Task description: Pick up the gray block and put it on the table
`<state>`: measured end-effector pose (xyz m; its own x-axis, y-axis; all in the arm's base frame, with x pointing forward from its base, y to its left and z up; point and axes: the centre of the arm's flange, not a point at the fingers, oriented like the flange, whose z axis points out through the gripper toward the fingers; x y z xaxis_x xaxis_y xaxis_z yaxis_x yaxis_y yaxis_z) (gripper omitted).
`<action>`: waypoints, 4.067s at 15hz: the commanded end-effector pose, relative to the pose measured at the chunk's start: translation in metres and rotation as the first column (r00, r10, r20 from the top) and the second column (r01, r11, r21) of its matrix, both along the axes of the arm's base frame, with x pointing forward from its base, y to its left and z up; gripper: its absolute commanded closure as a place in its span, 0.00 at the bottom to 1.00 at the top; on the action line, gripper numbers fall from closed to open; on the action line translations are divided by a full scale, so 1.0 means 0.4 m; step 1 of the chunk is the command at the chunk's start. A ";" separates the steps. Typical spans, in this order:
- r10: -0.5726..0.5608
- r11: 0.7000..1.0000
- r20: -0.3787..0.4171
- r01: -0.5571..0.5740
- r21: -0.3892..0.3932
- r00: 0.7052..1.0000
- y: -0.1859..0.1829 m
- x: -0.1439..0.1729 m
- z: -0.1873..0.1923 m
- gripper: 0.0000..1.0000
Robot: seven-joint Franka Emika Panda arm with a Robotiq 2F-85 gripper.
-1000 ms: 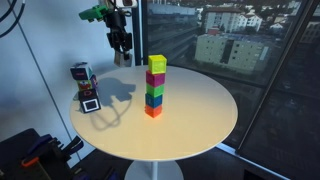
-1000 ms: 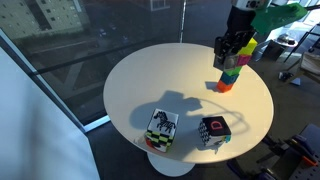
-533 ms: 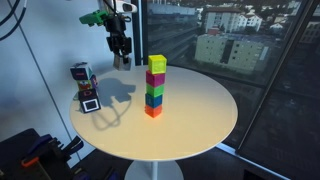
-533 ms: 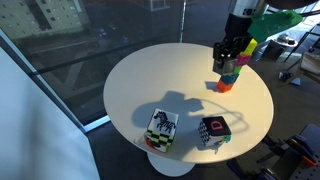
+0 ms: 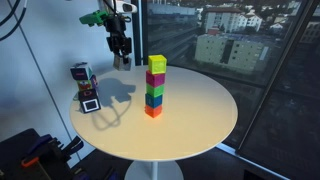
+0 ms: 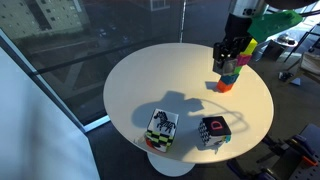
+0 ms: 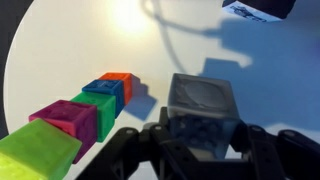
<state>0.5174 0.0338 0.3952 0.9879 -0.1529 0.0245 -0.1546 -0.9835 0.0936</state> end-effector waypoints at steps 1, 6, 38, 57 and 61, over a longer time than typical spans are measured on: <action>0.006 1.000 -0.009 -0.006 0.003 1.000 0.009 0.005 -0.014 0.71; 0.020 1.000 -0.031 -0.020 0.007 0.999 0.034 0.012 -0.057 0.71; 0.028 0.999 -0.025 -0.029 -0.039 0.999 0.111 0.064 -0.407 0.71; 0.033 0.999 -0.049 -0.035 -0.035 0.998 0.102 0.050 -0.389 0.00; 0.058 0.998 -0.094 -0.061 -0.030 0.994 0.098 0.035 -0.357 0.00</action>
